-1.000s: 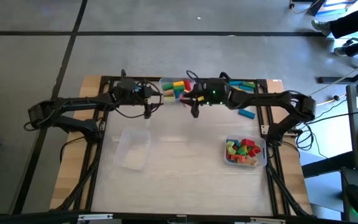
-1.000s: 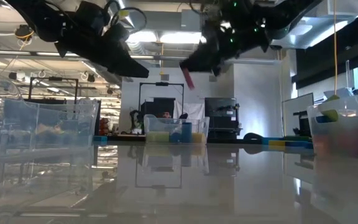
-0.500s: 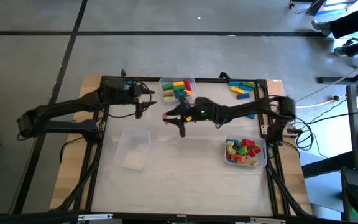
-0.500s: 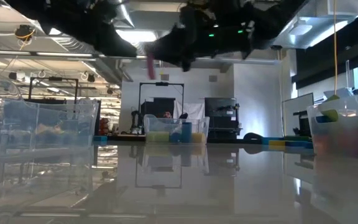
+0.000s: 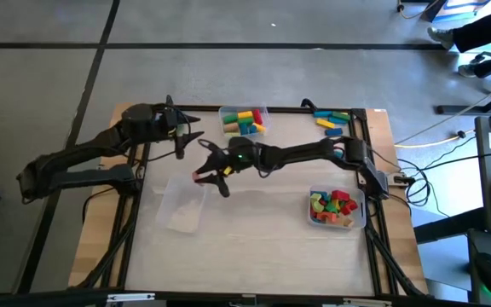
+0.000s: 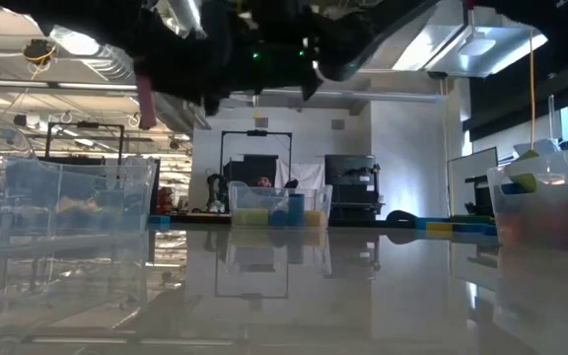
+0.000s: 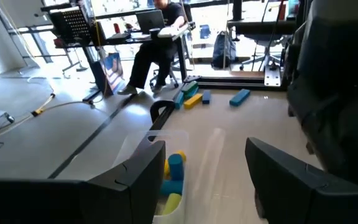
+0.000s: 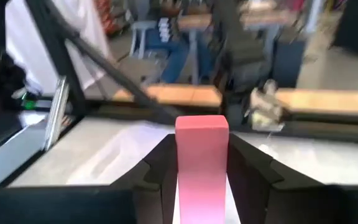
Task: Sort blocks by size
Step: Put the pink rectangular block into the bottom left transparent bin, then put the blue rectangular block into the bottom left transparent bin
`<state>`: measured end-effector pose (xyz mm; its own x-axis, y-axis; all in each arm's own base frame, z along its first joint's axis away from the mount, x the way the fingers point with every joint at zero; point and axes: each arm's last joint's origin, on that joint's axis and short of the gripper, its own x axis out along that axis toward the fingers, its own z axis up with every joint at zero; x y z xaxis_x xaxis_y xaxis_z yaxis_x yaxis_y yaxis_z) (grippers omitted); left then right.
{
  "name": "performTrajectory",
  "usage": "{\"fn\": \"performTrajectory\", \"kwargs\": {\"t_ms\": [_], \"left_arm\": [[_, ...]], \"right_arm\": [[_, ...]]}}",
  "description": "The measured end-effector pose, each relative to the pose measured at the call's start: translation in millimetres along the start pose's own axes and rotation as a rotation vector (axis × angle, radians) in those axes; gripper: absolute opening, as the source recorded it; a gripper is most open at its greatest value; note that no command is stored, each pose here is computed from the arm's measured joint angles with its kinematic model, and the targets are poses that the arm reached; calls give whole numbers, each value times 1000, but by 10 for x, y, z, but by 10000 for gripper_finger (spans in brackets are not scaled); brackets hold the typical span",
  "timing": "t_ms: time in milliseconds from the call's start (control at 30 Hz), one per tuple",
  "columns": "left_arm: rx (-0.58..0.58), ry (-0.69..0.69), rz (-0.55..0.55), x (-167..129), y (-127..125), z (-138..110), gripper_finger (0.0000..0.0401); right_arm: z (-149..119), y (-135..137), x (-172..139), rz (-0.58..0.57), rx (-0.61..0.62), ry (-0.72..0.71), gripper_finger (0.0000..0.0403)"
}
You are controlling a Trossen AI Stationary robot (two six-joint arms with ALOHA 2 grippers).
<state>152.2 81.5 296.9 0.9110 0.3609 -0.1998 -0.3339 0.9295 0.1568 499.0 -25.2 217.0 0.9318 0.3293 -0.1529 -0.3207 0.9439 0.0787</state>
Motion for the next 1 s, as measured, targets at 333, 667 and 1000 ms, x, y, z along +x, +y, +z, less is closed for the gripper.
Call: {"fn": "performTrajectory", "kwargs": {"t_ms": [333,667,1000], "left_arm": [[1,-3,9,-5,3,4,218],[2,-3,9,-5,4,3,218],[-3,3,4,3,-4,-2,218]], "right_arm": [[26,-86,164,63,-12,68,116],[38,-106,165,-20,-17,68,217],[386,3,-102,-57,-33,168,240]]}}
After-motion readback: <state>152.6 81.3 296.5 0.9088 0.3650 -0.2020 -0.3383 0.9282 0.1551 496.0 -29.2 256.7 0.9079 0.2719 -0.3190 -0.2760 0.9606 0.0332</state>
